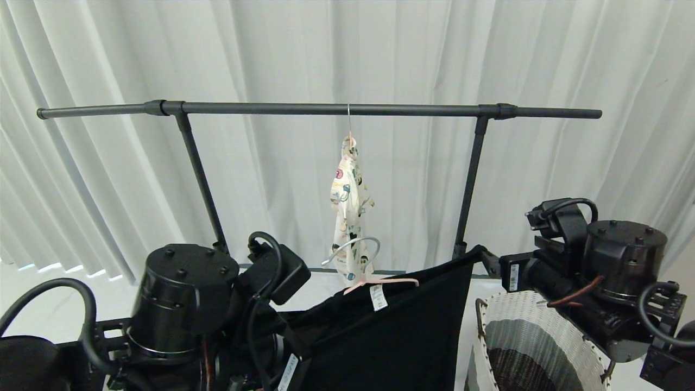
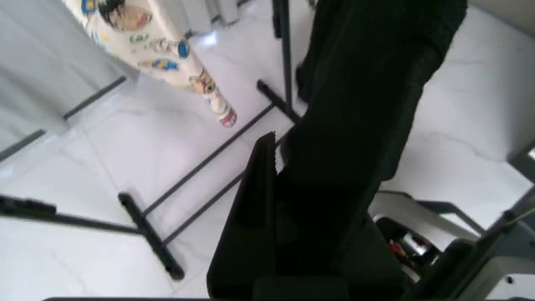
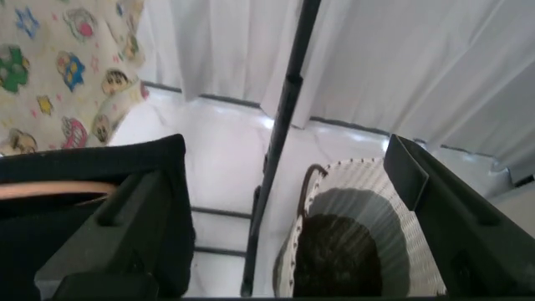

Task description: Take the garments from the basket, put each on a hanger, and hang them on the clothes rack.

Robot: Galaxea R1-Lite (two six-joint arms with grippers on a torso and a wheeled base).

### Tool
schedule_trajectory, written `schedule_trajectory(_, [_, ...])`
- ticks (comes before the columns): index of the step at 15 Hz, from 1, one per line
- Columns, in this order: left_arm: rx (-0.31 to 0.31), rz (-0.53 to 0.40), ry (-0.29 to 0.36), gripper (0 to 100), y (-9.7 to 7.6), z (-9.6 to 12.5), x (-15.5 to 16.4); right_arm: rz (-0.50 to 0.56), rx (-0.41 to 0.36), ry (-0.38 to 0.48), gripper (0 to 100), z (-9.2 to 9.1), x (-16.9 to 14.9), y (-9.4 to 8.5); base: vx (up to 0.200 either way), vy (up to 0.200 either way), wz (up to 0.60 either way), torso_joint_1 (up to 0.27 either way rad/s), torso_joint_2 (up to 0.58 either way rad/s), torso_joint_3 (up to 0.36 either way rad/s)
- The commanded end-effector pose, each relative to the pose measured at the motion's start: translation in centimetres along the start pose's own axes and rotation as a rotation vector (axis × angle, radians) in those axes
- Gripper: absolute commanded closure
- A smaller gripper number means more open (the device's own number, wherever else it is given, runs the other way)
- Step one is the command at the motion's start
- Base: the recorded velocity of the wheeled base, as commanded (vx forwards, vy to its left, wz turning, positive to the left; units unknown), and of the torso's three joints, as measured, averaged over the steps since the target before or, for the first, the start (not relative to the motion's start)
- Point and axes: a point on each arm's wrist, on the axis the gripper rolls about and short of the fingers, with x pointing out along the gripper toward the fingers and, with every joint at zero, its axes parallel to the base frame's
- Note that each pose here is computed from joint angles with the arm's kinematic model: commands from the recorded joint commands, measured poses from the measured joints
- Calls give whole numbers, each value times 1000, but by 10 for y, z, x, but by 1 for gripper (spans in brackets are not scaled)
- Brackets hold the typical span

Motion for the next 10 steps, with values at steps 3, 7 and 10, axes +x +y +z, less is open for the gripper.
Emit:
schedule_trajectory(3, [-25, 23, 36, 100, 8, 2, 18, 171, 11, -5, 0, 35, -32, -14, 0, 0, 0, 0, 0, 0])
schedule_trajectory(7, [-31, 14, 3, 100, 7, 9, 15, 392, 1, 107, 0, 56, -60, -28, 0, 0, 0, 0, 0, 0])
schedule_trajectory(10, [-29, -29, -23, 100, 6, 12, 9, 469, -28, 169, 0, 62, -74, -33, 0, 0, 0, 0, 0, 0])
